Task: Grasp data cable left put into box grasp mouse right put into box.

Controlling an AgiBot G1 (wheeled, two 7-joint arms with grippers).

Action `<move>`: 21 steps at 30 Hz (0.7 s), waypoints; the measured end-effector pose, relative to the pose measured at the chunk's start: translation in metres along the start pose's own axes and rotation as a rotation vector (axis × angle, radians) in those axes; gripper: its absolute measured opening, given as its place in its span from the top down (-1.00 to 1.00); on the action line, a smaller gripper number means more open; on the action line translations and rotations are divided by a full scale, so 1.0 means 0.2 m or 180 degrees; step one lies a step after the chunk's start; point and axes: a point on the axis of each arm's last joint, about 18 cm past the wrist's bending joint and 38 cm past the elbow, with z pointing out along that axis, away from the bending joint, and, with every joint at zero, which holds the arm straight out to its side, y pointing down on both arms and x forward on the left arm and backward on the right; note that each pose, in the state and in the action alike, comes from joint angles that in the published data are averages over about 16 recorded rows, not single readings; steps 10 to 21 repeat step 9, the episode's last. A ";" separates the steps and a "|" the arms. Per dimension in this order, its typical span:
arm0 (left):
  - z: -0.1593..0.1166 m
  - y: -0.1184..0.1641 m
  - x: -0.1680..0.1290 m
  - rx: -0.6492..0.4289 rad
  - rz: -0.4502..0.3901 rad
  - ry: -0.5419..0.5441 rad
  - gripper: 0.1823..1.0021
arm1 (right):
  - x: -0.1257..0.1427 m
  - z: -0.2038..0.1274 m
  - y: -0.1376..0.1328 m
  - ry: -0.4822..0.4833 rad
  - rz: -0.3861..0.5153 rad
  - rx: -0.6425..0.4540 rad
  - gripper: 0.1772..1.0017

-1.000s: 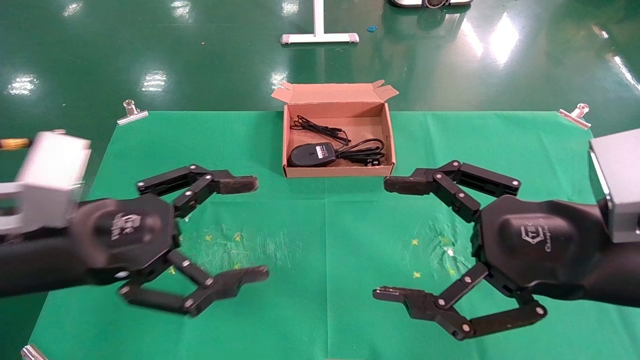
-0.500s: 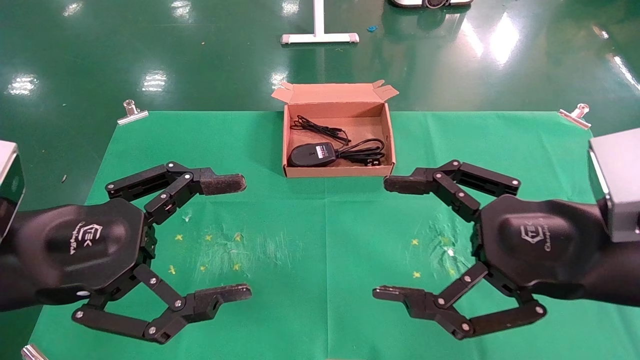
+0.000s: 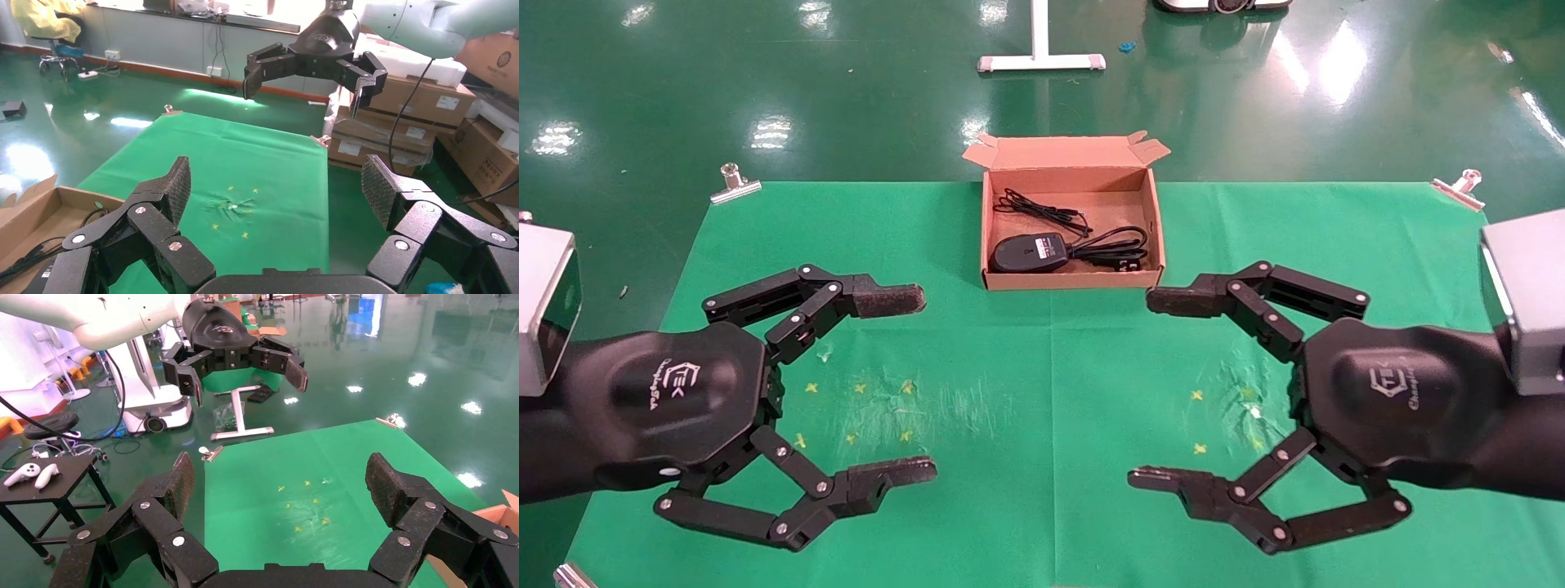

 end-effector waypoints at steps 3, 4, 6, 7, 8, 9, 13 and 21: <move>0.00 0.00 0.00 -0.0005 -0.0002 -0.0002 -1.00 | 0.00 0.00 0.00 0.0000 0.0000 0.0000 -1.00; 0.00 0.00 0.00 -0.0006 -0.0002 -0.0003 -1.00 | 0.00 0.00 0.00 0.0000 0.0000 0.0000 -1.00; 0.00 0.00 0.00 -0.0007 -0.0003 -0.0004 -1.00 | 0.00 0.00 0.00 0.0000 0.0000 0.0000 -1.00; 0.00 0.00 0.00 -0.0008 -0.0003 -0.0004 -1.00 | 0.00 0.00 0.00 0.0000 0.0000 0.0000 -1.00; 0.00 0.00 0.00 -0.0009 -0.0003 -0.0004 -1.00 | 0.00 0.00 0.00 0.0000 0.0000 0.0000 -1.00; 0.00 0.00 0.00 -0.0010 -0.0003 -0.0005 -1.00 | 0.00 0.00 0.00 0.0000 0.0000 0.0000 -1.00; 0.00 0.00 0.00 -0.0010 -0.0003 -0.0005 -1.00 | 0.00 0.00 0.00 0.0000 0.0000 0.0000 -1.00; 0.00 0.00 0.00 -0.0010 -0.0003 -0.0005 -1.00 | 0.00 0.00 0.00 0.0000 0.0000 0.0000 -1.00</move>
